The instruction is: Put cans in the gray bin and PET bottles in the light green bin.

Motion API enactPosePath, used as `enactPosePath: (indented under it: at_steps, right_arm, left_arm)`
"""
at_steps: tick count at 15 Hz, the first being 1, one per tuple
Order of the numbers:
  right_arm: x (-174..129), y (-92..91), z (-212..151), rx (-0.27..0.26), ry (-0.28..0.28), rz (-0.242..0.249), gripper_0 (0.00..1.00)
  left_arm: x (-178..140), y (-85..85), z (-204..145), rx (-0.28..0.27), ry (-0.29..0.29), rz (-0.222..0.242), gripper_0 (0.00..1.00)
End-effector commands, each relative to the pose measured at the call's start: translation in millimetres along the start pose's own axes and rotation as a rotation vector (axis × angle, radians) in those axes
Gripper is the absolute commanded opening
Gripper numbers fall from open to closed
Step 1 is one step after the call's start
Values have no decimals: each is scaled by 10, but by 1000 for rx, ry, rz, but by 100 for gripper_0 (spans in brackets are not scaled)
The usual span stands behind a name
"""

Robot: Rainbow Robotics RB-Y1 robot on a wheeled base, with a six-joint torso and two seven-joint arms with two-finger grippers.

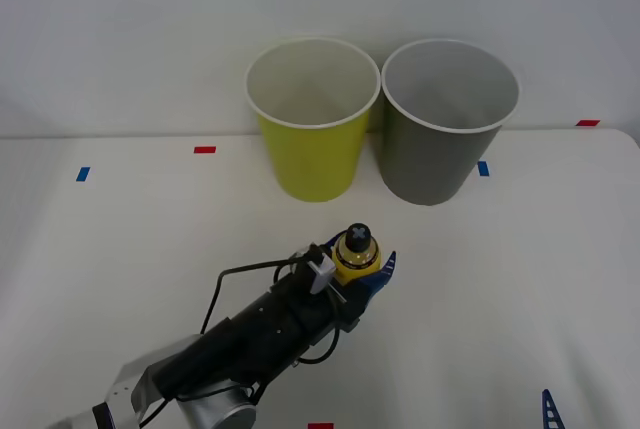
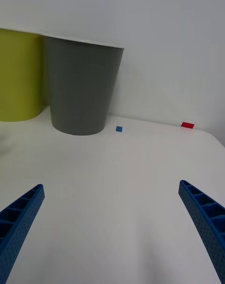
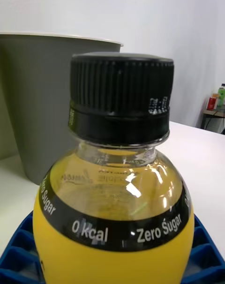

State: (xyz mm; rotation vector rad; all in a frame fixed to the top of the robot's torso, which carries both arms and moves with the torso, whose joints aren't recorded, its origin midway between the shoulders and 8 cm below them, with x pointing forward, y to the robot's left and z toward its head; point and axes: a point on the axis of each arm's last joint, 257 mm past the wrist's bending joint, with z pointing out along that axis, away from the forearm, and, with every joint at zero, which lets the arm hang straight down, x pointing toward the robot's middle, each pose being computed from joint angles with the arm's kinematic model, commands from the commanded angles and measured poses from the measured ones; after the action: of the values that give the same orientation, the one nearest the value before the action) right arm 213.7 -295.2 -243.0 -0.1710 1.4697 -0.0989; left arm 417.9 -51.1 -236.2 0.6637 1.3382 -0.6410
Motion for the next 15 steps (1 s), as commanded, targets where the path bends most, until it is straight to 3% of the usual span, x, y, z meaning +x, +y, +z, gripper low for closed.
enactPosePath:
  at_steps: [1, 7, 10, 15]
  right_arm:
    - [0, 0, 0, 0, 0, 0, 100]
    - [0, 0, 0, 0, 0, 0, 100]
    - [0, 0, 0, 0, 0, 0, 100]
    - [0, 0, 0, 0, 0, 0, 100]
  left_arm:
    - [18, 13, -17, 1, 5, 17, 8]
    - [10, 1, 12, 0, 17, -15, 1]
    - [-29, 42, 4, 30, 90, -20, 1]
    - [-216, 255, -89, 66, 214, 20, 1]
